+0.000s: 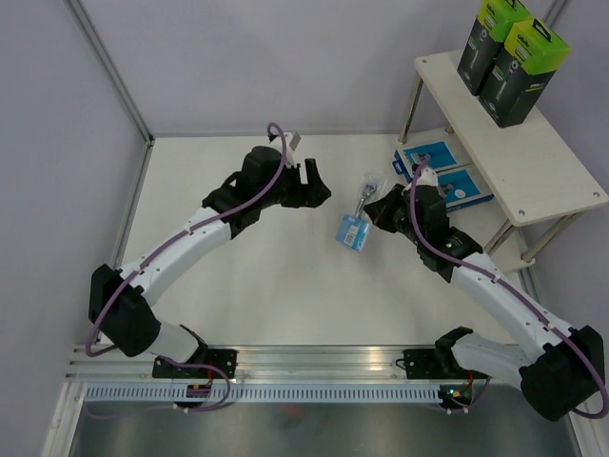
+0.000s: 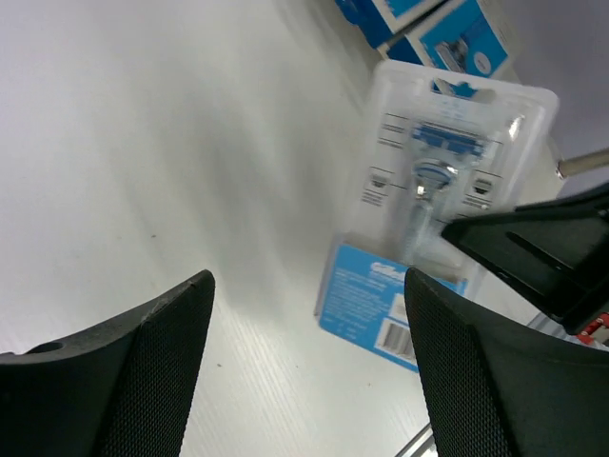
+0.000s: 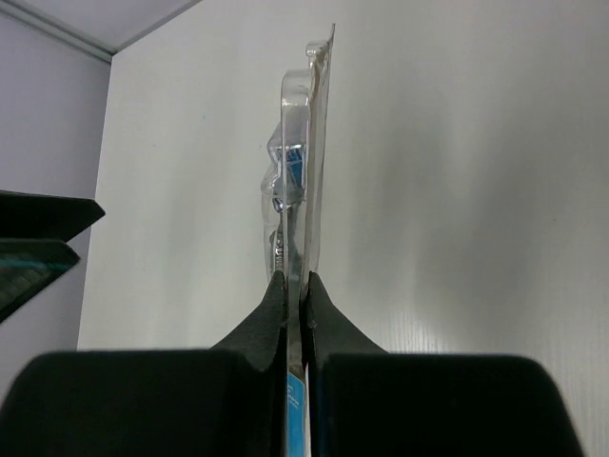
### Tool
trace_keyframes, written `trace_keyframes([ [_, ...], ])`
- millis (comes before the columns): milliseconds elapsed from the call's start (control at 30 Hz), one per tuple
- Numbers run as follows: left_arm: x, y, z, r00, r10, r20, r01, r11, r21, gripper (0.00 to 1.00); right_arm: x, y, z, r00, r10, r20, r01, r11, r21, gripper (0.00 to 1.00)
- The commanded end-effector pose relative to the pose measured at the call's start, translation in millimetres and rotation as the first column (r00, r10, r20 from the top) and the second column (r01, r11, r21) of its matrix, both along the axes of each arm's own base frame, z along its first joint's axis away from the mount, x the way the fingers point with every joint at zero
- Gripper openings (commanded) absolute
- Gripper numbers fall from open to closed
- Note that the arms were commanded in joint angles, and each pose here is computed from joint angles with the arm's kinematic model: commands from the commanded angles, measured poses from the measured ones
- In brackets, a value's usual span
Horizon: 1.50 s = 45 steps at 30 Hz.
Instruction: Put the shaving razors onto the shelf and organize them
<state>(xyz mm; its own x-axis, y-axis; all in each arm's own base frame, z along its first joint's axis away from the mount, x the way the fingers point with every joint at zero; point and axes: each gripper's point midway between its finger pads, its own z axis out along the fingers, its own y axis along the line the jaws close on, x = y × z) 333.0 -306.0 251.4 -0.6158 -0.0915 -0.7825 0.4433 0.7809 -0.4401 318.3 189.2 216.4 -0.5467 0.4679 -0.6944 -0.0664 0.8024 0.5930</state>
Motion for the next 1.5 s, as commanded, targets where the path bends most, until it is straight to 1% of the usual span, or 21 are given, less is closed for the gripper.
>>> trace_keyframes([
  [0, 6, 30, 13, 0.994, 0.105, -0.041, -0.107, 0.992, -0.062, 0.85, 6, -15, 16, 0.994, -0.101, 0.052, 0.098, 0.993, 0.067, 0.01],
  [67, 3, 35, -1, 0.980, 0.123, -0.159, -0.146, 0.978, -0.145, 0.85, 3, -19, 9, 0.990, -0.134, 0.037, 0.129, 0.985, 0.114, 0.00],
  [100, 2, 27, 10, 0.978, 0.093, -0.186, -0.139, 0.958, -0.251, 0.84, 4, -23, 19, 0.985, -0.156, 0.074, 0.143, 0.978, 0.153, 0.00],
  [133, 0, 31, -8, 0.967, 0.101, -0.235, -0.165, 0.948, -0.271, 0.84, 3, -26, 21, 0.980, -0.177, 0.087, 0.160, 0.971, 0.175, 0.00],
  [167, 0, 29, -9, 0.963, 0.096, -0.251, -0.174, 0.934, -0.311, 0.84, -2, -30, 5, 0.977, -0.205, 0.053, 0.191, 0.962, 0.194, 0.00],
  [200, 3, 24, -1, 0.970, 0.081, -0.228, -0.165, 0.912, -0.376, 0.84, -2, -34, 23, 0.967, -0.231, 0.110, 0.197, 0.947, 0.255, 0.00],
  [267, -3, 17, -9, 0.960, 0.045, -0.278, -0.170, 0.879, -0.445, 0.84, -5, -47, 16, 0.948, -0.301, 0.107, 0.259, 0.920, 0.294, 0.01],
  [300, -1, 11, 3, 0.965, 0.024, -0.263, -0.160, 0.845, -0.511, 0.84, -8, -52, 27, 0.936, -0.323, 0.139, 0.264, 0.907, 0.329, 0.00],
  [400, -10, 3, -7, 0.953, -0.042, -0.302, -0.143, 0.813, -0.565, 0.84, -12, -66, 34, 0.907, -0.387, 0.164, 0.310, 0.879, 0.362, 0.01],
  [500, -16, -1, -7, 0.935, -0.091, -0.342, -0.164, 0.744, -0.648, 0.83, -14, -75, 42, 0.881, -0.430, 0.198, 0.324, 0.852, 0.410, 0.00],
  [667, -19, -10, -16, 0.927, -0.117, -0.356, -0.181, 0.693, -0.698, 0.83, -16, -79, 39, 0.856, -0.458, 0.241, 0.299, 0.818, 0.492, 0.00],
  [700, -19, -17, -13, 0.927, -0.137, -0.348, -0.173, 0.668, -0.723, 0.83, -17, -77, 31, 0.860, -0.456, 0.228, 0.298, 0.812, 0.502, 0.01],
  [733, -20, -20, -20, 0.915, -0.143, -0.376, -0.191, 0.669, -0.718, 0.83, -17, -76, 38, 0.858, -0.455, 0.239, 0.280, 0.803, 0.526, 0.01],
  [767, -19, -23, -10, 0.923, -0.162, -0.348, -0.169, 0.642, -0.748, 0.83, -17, -75, 38, 0.855, -0.454, 0.252, 0.262, 0.796, 0.545, 0.00],
  [800, -18, -29, -16, 0.908, -0.182, -0.376, -0.187, 0.627, -0.756, 0.83, -18, -73, 40, 0.855, -0.450, 0.257, 0.248, 0.790, 0.561, 0.00],
  [900, -22, -40, -8, 0.899, -0.240, -0.367, -0.171, 0.578, -0.798, 0.82, -19, -74, 56, 0.839, -0.453, 0.303, 0.216, 0.786, 0.579, 0.00],
  [1000, -24, -47, -17, 0.892, -0.234, -0.387, -0.184, 0.595, -0.783, 0.82, -19, -75, 73, 0.822, -0.448, 0.351, 0.203, 0.807, 0.555, 0.00],
  [1100, -26, -51, -14, 0.897, -0.230, -0.377, -0.180, 0.589, -0.788, 0.82, -19, -78, 84, 0.805, -0.461, 0.373, 0.199, 0.802, 0.563, 0.00],
  [1233, -27, -65, -3, 0.896, -0.265, -0.356, -0.158, 0.558, -0.814, 0.82, -18, -71, 82, 0.822, -0.442, 0.360, 0.175, 0.797, 0.579, 0.00],
  [1367, -24, -85, -8, 0.882, -0.289, -0.371, -0.153, 0.571, -0.807, 0.82, -18, -68, 89, 0.822, -0.434, 0.369, 0.144, 0.784, 0.603, 0.00],
  [1467, -20, -90, 3, 0.887, -0.310, -0.343, -0.138, 0.531, -0.836, 0.78, -19, -68, 98, 0.816, -0.434, 0.382, 0.135, 0.785, 0.605, 0.00],
])
